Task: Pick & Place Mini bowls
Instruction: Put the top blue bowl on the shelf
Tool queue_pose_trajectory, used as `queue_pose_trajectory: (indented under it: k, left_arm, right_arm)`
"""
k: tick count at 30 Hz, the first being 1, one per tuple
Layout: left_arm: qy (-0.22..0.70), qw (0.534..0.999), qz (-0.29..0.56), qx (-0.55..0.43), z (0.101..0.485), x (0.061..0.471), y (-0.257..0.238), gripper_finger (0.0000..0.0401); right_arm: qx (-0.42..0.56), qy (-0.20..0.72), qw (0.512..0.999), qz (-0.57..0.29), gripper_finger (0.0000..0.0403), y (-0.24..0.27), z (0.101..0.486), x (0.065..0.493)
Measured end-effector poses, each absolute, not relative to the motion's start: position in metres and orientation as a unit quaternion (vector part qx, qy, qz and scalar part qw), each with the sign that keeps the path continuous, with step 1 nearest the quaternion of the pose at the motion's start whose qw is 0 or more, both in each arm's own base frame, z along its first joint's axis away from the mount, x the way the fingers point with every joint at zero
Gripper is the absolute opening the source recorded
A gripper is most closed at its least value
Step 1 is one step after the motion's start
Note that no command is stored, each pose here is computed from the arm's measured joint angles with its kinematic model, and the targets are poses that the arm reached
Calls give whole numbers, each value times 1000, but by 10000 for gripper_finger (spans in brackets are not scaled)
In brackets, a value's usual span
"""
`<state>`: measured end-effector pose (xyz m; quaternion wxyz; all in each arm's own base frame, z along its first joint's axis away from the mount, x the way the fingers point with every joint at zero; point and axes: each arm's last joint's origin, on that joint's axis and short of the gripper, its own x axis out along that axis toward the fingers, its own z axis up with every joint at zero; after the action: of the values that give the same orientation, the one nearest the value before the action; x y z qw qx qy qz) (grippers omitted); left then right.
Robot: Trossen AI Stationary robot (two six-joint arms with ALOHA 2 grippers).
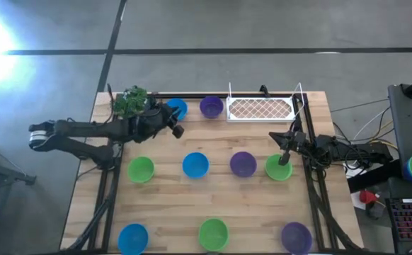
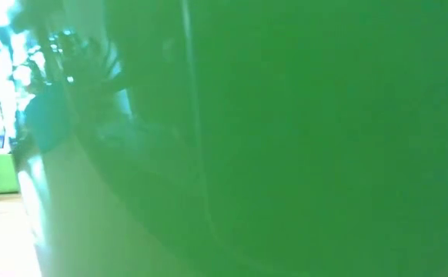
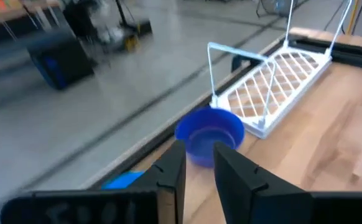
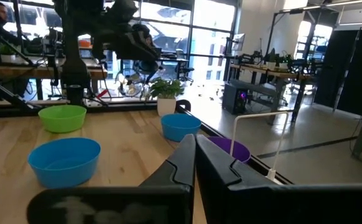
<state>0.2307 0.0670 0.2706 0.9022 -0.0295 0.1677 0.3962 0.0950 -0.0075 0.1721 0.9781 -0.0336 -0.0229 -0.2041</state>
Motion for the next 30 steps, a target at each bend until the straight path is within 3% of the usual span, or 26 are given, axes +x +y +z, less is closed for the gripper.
queue_pose_trajectory:
  k: [12,21,30]
  left_arm:
    - [285,855,418,-117,254,252,105,76]
    - [326,846,379,-186,237,280,121,76]
    - [331,821,409,-222,223,289,138,76]
  right_arm:
    - [-34,-23,978,-204,8,-8,172,95]
    - [-33,-23,978,-205,8,-8,172,95]
    - [-33,-23,978,-205,8,-8,172,95]
